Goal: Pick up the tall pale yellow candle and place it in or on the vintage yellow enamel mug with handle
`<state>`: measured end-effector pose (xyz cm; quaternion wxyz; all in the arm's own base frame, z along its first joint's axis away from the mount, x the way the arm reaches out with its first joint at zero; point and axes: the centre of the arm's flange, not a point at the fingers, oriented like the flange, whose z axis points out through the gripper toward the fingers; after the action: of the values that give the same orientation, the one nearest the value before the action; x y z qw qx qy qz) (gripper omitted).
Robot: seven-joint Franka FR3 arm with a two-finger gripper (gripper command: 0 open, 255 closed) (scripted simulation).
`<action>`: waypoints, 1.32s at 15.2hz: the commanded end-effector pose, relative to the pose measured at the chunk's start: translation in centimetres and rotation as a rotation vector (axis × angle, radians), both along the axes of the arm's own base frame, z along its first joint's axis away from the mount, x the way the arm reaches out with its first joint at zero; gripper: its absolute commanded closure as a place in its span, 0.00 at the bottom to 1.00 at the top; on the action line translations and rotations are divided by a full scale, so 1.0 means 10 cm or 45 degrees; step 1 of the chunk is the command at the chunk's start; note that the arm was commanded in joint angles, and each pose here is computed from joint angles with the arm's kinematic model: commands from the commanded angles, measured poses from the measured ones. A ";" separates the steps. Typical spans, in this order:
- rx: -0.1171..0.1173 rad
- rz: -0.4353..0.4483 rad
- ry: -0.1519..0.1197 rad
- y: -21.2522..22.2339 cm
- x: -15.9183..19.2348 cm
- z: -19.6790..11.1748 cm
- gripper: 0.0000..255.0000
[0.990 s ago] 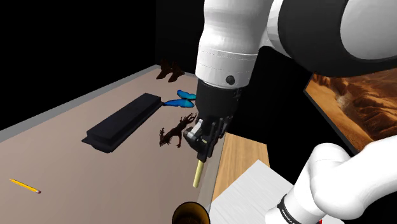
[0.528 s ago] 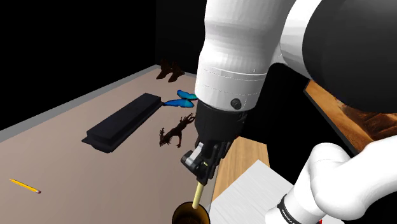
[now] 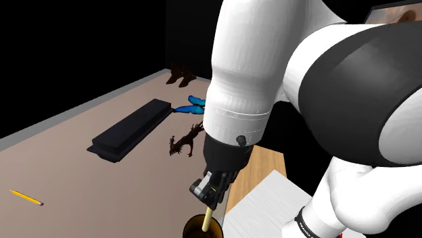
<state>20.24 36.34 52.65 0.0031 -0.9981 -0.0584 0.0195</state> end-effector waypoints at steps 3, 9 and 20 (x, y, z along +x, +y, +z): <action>0.000 0.000 -0.001 0.00 0.00 -0.22 1.00; 0.000 0.000 -0.001 0.00 0.00 -0.53 1.00; 0.000 0.000 -0.001 0.00 0.00 -0.57 0.00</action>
<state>20.24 36.31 46.91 0.0032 -0.9981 -0.0584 0.0193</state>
